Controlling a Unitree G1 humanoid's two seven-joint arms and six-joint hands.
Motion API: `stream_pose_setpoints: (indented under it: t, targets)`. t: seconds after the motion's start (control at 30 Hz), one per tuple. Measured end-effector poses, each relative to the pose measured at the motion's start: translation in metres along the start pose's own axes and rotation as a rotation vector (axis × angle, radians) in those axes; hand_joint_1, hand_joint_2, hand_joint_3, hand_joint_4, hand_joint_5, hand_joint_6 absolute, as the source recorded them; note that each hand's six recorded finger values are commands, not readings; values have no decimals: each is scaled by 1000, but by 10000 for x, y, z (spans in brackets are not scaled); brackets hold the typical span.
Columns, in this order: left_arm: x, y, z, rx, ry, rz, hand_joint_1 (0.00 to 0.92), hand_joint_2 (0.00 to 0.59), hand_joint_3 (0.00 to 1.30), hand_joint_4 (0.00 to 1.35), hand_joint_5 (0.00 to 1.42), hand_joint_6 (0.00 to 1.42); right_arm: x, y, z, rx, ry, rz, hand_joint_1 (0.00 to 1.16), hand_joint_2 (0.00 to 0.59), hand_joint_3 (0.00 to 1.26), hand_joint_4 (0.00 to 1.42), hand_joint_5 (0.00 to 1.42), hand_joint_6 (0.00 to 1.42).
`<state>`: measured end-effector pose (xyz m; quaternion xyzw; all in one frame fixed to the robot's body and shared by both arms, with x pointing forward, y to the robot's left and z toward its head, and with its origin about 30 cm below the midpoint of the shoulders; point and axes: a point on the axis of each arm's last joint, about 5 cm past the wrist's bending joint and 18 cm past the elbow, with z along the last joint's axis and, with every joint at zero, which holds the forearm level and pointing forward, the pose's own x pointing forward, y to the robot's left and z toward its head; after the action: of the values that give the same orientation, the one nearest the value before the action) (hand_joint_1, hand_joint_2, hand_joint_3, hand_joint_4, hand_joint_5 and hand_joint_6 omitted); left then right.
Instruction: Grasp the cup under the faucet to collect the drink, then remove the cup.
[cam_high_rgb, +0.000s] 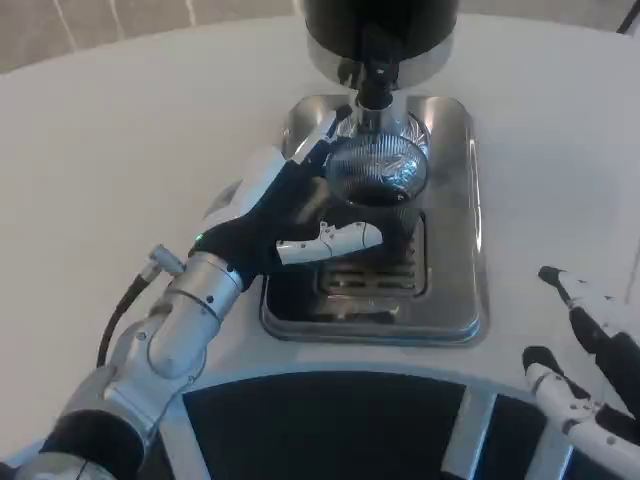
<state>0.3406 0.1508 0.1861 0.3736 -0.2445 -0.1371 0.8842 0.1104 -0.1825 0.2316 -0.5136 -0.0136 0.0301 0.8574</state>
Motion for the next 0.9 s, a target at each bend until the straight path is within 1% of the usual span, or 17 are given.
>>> stream_pose_setpoints:
  t: [0.13, 0.3, 0.53, 0.57, 0.67, 0.7, 0.77, 0.83, 0.9]
  targets:
    - [11, -17, 8, -4, 0, 6, 333, 58, 76, 187, 233, 118, 6, -1, 1, 4, 1, -1, 118, 529, 20, 0, 0, 0]
    - [20, -35, 17, -6, 2, 12, 333, 58, 98, 206, 239, 118, 7, 2, 0, 6, 11, -2, 125, 528, 23, 0, 0, 0]
    - [53, -30, 35, 1, 8, 18, 337, 66, 188, 279, 272, 118, 8, 6, 1, 9, 14, -1, 133, 527, 24, 0, 0, 0]
    - [54, -32, 36, 1, 8, 20, 338, 67, 192, 281, 273, 118, 8, 6, 1, 9, 14, -1, 153, 534, 25, 0, 0, 0]
    - [55, -42, 38, 3, 8, 24, 339, 68, 224, 317, 290, 118, 9, 7, 1, 9, 14, 0, 163, 534, 29, 0, 0, 0]
    - [56, -44, 39, 3, 8, 25, 341, 70, 228, 320, 297, 118, 10, 7, 1, 9, 14, 1, 181, 525, 35, 0, 0, 0]
    - [56, -51, 41, 6, 8, 27, 352, 76, 258, 354, 319, 109, 12, 9, 1, 9, 14, 2, 202, 536, 34, 0, 0, 0]
    - [57, -57, 43, 8, 8, 30, 365, 81, 295, 392, 345, 104, 14, 9, 3, 8, 13, 1, 235, 531, 35, 0, 0, 0]
    - [58, -66, 46, 8, 6, 37, 384, 88, 349, 462, 401, 107, 19, 10, 2, 7, 13, 2, 239, 532, 35, 0, 0, 0]
